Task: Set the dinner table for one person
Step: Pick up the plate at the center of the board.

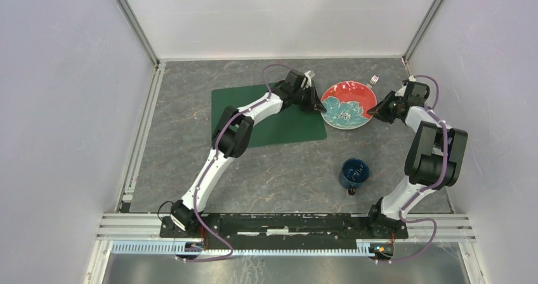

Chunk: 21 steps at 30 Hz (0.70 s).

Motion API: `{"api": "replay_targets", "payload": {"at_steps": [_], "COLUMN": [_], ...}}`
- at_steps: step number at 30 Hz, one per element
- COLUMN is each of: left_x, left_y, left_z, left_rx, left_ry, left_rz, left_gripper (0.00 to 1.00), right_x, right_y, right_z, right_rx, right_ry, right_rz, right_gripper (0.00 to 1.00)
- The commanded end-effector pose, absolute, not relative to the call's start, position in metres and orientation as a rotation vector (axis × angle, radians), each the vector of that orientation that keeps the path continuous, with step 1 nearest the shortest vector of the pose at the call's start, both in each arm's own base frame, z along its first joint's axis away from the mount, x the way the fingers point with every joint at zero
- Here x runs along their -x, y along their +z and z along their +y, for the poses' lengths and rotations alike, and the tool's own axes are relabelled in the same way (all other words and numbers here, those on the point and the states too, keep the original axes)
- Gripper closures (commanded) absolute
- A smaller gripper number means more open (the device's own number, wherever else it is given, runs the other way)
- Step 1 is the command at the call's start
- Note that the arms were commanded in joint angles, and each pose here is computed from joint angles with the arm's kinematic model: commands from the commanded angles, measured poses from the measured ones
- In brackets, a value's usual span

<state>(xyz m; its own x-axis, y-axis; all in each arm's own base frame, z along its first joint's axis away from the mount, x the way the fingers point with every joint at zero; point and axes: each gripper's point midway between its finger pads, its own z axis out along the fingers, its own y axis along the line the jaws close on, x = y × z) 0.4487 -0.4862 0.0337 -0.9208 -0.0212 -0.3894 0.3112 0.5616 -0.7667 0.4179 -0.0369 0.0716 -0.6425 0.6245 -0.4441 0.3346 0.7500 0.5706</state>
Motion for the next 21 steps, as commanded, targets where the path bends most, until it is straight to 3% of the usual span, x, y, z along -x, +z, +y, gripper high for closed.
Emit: {"api": "replay_targets", "payload": {"at_steps": [1, 13, 21], "left_x": [-0.433, -0.445, -0.444], "left_y": [0.108, 0.154, 0.154], "left_z": [-0.527, -0.534, -0.532], "left_rx": [-0.478, -0.492, -0.498], "left_ry": [-1.361, -1.36, -1.349], "left_rz": [2.2, 2.09, 2.101], "left_gripper": [0.98, 0.98, 0.98], "right_x": [-0.437, -0.445, -0.459], "right_y": [0.105, 0.095, 0.106], "right_z": [0.004, 0.012, 0.025], "right_rx": [-0.556, -0.55, -0.503], "right_ry": [0.779, 0.869, 0.95], "right_rz": [2.248, 2.237, 2.196], "right_gripper": [1.0, 1.0, 1.0]}}
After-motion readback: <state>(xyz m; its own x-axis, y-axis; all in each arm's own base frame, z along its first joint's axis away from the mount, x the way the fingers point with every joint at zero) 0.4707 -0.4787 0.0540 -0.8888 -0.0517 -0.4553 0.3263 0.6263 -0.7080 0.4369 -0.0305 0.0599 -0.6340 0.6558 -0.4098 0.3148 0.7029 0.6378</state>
